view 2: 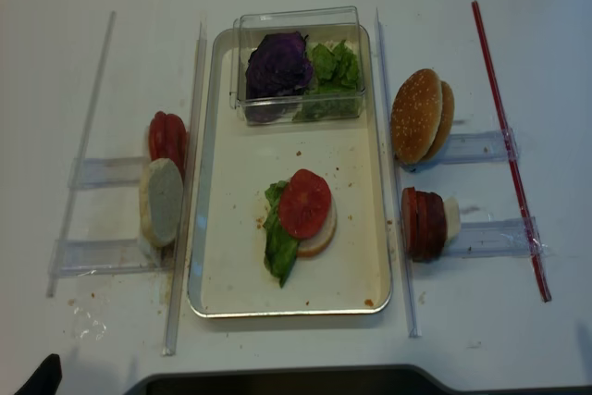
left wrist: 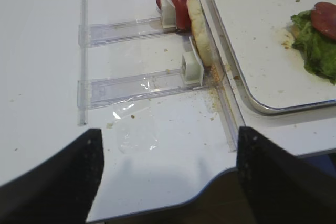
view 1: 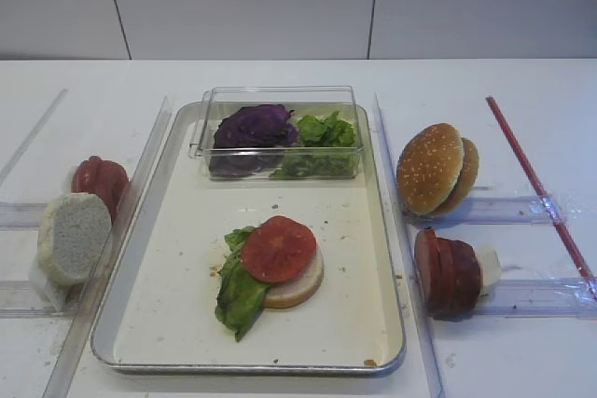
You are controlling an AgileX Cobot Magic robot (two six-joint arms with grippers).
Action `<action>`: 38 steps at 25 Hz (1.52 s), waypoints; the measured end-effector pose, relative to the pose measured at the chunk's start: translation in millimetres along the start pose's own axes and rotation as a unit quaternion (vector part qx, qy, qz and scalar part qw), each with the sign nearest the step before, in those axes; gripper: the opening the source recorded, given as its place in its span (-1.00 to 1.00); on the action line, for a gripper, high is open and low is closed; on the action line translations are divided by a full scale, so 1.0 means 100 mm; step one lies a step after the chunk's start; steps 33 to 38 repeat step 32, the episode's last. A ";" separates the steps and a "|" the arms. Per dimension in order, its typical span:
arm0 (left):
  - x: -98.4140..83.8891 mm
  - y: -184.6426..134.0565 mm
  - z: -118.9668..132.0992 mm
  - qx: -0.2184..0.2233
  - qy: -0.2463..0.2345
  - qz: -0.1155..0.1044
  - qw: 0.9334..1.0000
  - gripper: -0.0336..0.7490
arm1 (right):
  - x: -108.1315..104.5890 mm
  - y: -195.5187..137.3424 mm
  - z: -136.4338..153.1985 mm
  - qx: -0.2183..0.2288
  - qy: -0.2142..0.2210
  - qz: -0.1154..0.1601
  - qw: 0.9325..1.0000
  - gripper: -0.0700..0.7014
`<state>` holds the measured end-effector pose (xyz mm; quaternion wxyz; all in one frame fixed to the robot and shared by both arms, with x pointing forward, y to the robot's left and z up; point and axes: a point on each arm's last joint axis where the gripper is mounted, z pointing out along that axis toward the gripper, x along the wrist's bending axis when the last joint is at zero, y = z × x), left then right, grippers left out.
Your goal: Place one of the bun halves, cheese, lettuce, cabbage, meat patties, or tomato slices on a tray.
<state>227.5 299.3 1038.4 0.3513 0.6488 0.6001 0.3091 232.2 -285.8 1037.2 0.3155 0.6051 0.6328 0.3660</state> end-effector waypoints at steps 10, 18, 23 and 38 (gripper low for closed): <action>0.00 0.00 0.00 0.000 0.000 0.000 1.000 0.33 | 0.00 0.00 0.00 0.000 0.000 -0.001 1.000 0.23; 0.00 0.00 0.00 0.000 0.000 0.000 1.000 0.33 | 0.00 0.00 0.00 0.000 0.000 -0.001 1.000 0.23; 0.00 0.00 0.00 0.000 0.000 0.000 1.000 0.33 | 0.00 0.00 0.00 0.000 0.000 -0.001 1.000 0.23; 0.00 0.00 0.00 0.000 0.000 0.000 1.000 0.33 | 0.00 0.00 0.00 0.000 0.000 -0.001 1.000 0.23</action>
